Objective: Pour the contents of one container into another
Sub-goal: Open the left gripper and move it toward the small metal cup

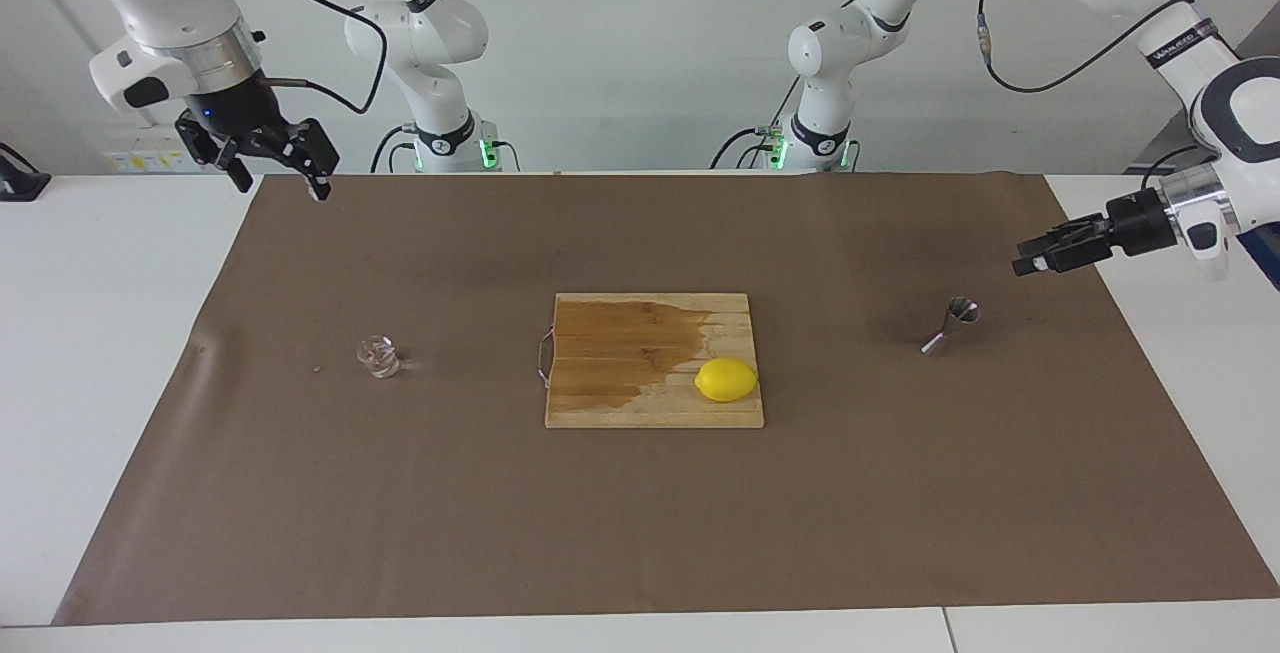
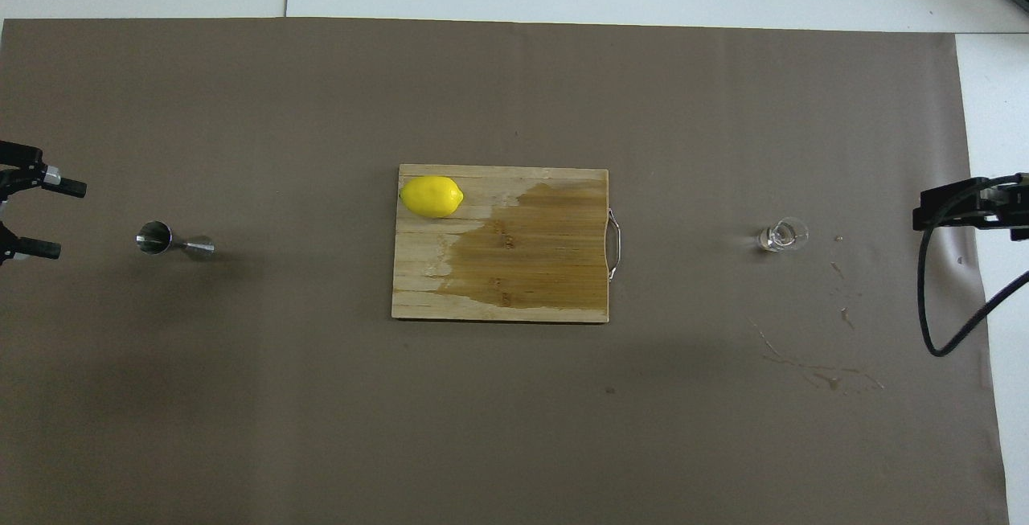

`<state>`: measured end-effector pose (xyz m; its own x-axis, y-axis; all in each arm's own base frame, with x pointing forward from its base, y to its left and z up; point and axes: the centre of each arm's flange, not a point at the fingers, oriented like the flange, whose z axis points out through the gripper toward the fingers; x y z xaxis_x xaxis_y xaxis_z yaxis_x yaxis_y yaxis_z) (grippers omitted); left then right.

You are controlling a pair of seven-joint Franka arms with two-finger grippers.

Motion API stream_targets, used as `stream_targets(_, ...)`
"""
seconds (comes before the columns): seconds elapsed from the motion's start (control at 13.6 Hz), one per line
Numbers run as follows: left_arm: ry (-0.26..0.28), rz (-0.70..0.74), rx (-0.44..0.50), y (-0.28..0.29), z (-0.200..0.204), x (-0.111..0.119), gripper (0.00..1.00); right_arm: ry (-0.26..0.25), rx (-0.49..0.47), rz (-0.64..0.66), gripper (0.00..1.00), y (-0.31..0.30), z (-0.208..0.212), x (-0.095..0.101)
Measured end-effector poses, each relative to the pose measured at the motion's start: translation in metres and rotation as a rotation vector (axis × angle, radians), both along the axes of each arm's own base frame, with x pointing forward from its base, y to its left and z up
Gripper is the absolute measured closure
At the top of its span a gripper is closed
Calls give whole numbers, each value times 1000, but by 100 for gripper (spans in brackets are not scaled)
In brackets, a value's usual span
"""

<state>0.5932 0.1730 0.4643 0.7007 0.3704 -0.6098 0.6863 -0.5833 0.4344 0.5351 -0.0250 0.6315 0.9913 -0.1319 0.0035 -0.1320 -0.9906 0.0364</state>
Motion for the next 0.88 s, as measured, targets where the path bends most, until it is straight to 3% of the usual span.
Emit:
stream_targets(0.51,349,228,-201,45,-56,8,0,1,-2,0,0,3,-2,2)
stream_targets(0.73,462,288,-196,35,-58,16,0,5,-2,-11,0,10,-3,2)
stream_targets(0.88,503,300,-213,31,-66,19,0,16,6,-11,0,13,-4,0)
